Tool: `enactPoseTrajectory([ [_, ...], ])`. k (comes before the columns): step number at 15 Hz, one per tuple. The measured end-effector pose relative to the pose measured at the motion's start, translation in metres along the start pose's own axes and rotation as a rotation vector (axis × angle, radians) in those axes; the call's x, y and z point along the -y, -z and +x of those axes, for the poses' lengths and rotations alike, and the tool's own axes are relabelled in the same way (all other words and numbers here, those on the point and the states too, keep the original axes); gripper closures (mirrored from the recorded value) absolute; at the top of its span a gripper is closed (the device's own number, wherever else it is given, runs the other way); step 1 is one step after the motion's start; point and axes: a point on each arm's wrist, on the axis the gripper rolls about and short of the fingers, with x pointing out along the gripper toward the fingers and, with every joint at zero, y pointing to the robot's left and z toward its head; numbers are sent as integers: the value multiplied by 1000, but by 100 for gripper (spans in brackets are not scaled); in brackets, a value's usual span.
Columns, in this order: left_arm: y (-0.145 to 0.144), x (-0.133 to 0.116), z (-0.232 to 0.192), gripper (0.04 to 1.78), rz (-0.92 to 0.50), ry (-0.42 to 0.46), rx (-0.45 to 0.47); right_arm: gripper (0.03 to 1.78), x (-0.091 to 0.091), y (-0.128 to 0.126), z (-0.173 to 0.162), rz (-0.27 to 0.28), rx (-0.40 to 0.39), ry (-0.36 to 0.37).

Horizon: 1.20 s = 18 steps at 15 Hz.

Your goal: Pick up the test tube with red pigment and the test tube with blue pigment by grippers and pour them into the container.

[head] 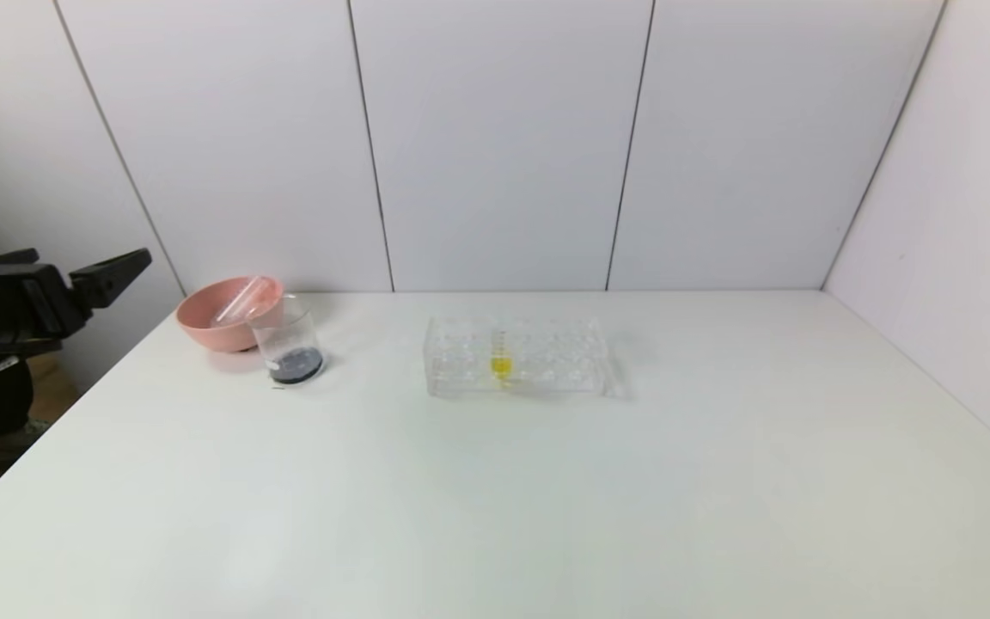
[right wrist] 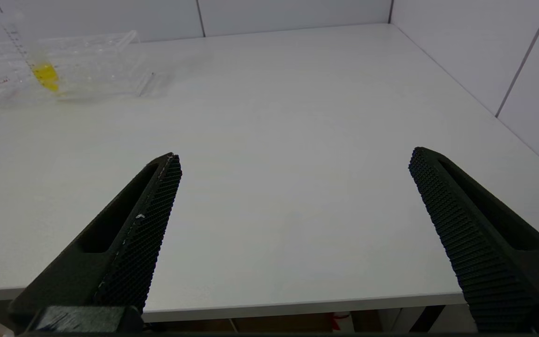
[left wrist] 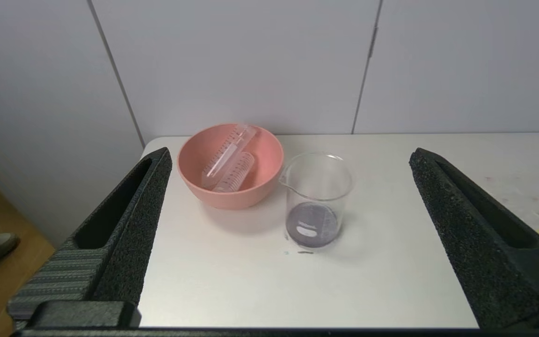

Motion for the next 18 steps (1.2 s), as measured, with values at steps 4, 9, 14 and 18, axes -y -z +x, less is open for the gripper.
enactPoseTrajectory([
  [4, -11, 22, -82, 4, 16, 91, 58, 4, 0, 0, 0, 0, 0, 0],
  [9, -5, 46, -173, 4, 43, 201, 149, 4, 0, 0, 0, 0, 0, 0],
  [14, 10, 53, -218, 4, 47, 322, 195, 4, 0, 0, 0, 1, 0, 0],
  [18, 27, 52, -253, 4, 54, 362, 256, 4, 0, 0, 0, 1, 0, 0],
])
